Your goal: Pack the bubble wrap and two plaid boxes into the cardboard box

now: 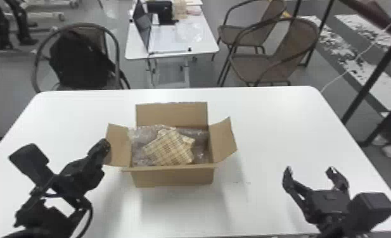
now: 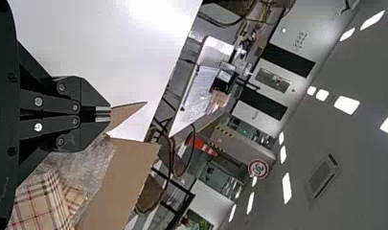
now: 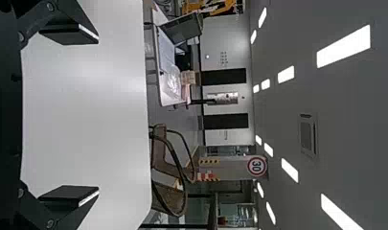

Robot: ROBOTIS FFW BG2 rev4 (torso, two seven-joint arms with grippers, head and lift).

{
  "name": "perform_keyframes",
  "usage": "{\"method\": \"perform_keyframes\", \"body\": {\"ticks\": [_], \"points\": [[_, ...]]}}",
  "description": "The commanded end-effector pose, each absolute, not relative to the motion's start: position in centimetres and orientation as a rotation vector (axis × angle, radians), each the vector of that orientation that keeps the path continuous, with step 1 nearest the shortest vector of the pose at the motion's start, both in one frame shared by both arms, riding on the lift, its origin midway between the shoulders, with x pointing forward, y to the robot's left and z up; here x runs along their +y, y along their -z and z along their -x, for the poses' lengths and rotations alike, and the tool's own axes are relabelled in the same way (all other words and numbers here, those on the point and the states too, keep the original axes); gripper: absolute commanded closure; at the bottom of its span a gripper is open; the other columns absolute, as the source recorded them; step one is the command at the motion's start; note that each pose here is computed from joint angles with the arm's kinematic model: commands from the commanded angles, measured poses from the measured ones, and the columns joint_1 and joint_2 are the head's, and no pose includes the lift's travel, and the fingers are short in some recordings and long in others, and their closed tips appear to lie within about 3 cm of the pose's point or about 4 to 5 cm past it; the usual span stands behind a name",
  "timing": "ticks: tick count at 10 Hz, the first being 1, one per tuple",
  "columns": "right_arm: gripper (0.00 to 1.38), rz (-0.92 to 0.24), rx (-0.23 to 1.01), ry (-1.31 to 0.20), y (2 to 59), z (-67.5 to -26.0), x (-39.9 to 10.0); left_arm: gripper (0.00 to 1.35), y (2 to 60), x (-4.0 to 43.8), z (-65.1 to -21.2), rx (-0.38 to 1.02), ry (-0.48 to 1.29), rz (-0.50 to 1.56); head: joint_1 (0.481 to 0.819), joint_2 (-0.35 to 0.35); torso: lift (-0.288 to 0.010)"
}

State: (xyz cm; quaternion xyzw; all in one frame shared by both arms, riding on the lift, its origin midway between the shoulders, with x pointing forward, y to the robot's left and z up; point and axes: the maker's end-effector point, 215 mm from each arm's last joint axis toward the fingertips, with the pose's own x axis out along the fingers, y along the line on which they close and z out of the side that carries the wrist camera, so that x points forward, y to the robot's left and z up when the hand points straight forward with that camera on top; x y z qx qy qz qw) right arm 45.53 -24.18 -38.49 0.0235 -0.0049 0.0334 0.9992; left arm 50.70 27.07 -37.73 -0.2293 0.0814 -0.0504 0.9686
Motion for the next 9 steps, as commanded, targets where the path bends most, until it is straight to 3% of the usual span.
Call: {"method": "perform_keyframes", "body": {"ticks": [1, 4, 9], "points": [[0.18, -0.047, -0.002, -0.069, 38.7, -45.6, -24.1, 1.21, 38.2, 27.9, -50.3, 0.158, 0.029, 0.496, 0.695, 0.029, -0.109], [0.18, -0.047, 0.01, -0.072, 39.0, -45.7, -24.0, 1.21, 38.6, 31.1, -48.0, 0.069, -0.246, 0.584, 0.695, 0.068, -0.109], [0.18, -0.045, 0.035, -0.111, 39.5, -46.3, -23.1, 1.21, 37.2, 37.1, -41.6, -0.255, -0.729, 0.699, 0.695, 0.141, -0.109]]}}
